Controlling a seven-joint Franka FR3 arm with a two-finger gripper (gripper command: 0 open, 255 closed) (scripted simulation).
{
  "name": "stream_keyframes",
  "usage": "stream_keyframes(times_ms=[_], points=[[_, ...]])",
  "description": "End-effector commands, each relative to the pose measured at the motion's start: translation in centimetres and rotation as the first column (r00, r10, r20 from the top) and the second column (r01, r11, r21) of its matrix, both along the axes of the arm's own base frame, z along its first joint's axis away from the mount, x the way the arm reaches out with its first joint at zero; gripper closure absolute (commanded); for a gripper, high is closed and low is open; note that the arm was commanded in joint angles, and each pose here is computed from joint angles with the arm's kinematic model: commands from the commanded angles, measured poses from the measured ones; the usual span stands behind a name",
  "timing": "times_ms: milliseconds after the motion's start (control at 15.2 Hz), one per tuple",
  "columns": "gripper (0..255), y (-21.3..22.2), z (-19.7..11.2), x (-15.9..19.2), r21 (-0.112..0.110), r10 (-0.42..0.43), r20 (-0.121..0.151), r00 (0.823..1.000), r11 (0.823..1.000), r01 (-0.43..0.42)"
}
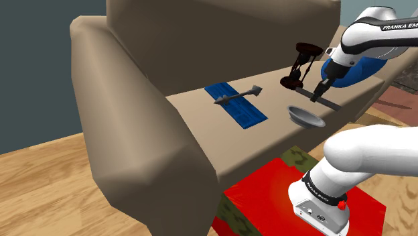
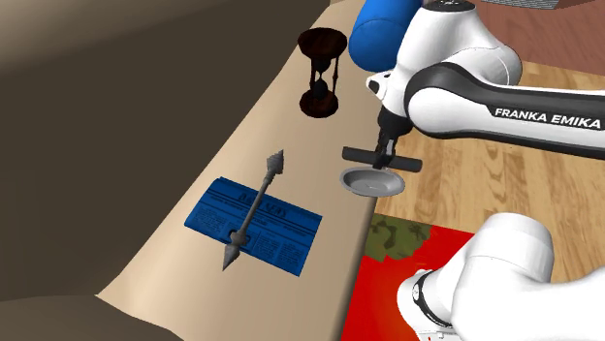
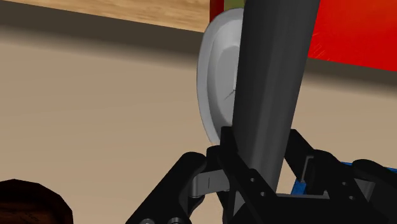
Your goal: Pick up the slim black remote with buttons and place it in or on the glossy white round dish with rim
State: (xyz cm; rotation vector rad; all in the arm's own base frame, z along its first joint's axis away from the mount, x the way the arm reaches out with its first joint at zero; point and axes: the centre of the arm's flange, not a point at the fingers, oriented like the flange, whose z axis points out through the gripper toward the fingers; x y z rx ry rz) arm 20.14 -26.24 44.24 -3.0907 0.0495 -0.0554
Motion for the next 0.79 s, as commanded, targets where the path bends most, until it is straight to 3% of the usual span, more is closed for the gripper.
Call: stream_keyframes(times_ms=[0, 528, 726], points=[[255, 0.3, -0.8, -0.7, 0.0, 0.001, -0.001, 1.0, 1.0, -0.001], [255, 0.3, -5.2, -0.7, 0.0, 0.001, -0.001, 1.0, 1.0, -0.001], [255, 0.3, -5.2, -0.7, 0.0, 0.001, -0.001, 1.0, 1.0, -0.001]])
